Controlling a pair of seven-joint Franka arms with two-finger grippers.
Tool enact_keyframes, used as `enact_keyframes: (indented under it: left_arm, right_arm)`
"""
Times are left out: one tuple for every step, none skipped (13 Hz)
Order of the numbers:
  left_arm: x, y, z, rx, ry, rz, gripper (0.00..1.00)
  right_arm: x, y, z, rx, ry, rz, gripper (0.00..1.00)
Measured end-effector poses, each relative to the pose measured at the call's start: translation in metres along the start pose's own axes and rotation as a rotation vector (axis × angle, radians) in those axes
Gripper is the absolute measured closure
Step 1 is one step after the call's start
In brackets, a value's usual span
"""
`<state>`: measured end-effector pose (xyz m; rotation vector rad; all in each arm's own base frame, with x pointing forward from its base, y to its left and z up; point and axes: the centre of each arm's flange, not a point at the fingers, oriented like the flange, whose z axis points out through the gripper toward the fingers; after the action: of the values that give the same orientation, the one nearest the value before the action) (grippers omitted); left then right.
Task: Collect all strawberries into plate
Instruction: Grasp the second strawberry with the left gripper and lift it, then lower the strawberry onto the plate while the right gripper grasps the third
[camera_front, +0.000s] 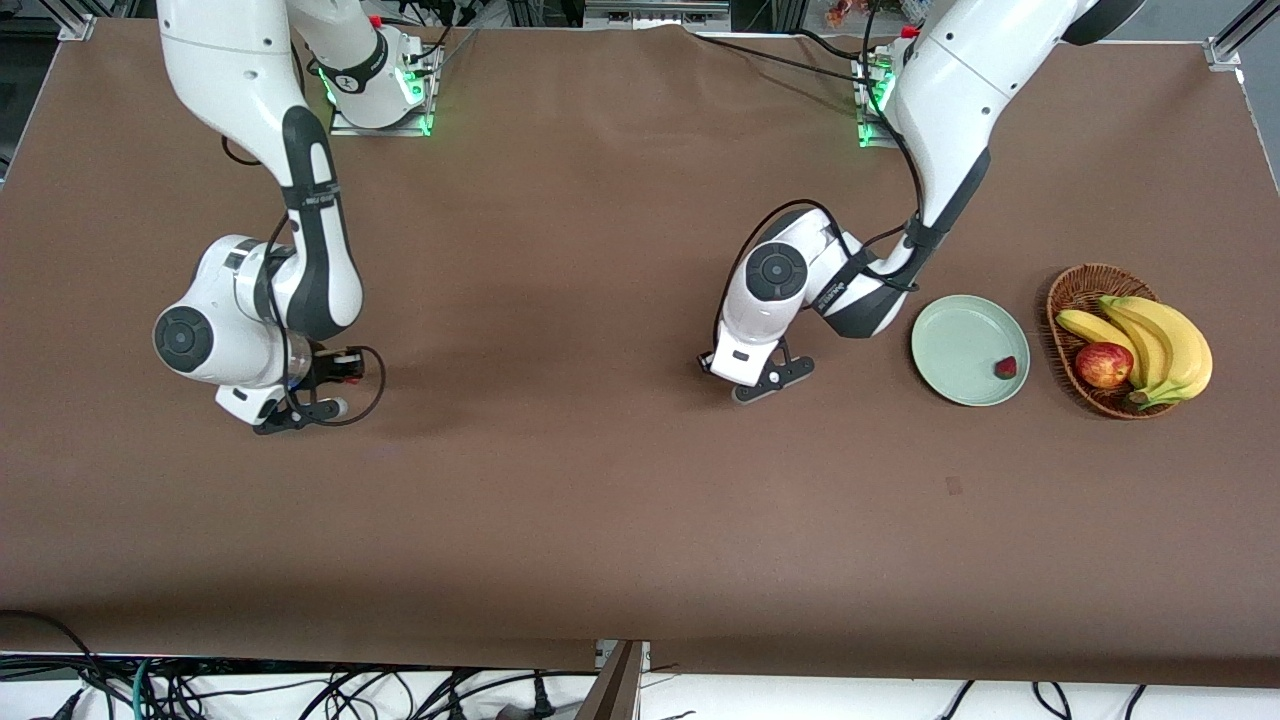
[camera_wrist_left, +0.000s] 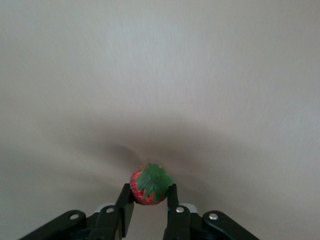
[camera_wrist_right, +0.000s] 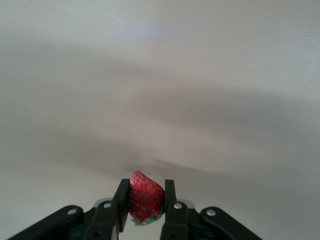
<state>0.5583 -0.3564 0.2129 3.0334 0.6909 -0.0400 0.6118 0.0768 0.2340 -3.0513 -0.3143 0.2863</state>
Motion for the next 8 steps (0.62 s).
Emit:
enact_keyframes:
  left_arm:
    - [0.015, -0.006, -0.019, -0.004, -0.014, 0.015, 0.69]
    - [0.03, -0.019, -0.037, -0.003, -0.04, 0.038, 0.69]
    - [0.048, -0.037, -0.056, 0.011, -0.068, 0.067, 0.69]
    - [0.066, -0.059, -0.072, 0.026, -0.093, 0.102, 0.69]
    - [0.083, -0.084, -0.085, 0.039, -0.111, 0.138, 0.69]
    - [0.1, -0.113, -0.095, 0.046, -0.125, 0.181, 0.69]
    - [0.115, -0.144, -0.101, 0.045, -0.141, 0.223, 0.69]
    - [0.128, -0.18, -0.105, 0.041, -0.154, 0.264, 0.69]
  right_arm:
    - [0.006, -0.029, -0.015, 0.01, -0.004, 0.041, 0.69]
    - [0.012, -0.06, -0.027, 0.013, 0.0, 0.081, 0.69]
    - [0.016, -0.094, -0.036, 0.01, 0.011, 0.123, 0.69]
    - [0.018, -0.129, -0.043, 0.007, 0.026, 0.171, 0.69]
    - [0.018, -0.165, -0.047, 0.011, 0.038, 0.224, 0.69]
    - [0.016, -0.204, -0.048, 0.026, 0.044, 0.277, 0.69]
    - [0.012, -0.241, -0.045, 0.053, 0.039, 0.331, 0.69]
    - [0.008, -0.277, -0.039, 0.083, 0.032, 0.389, 0.69]
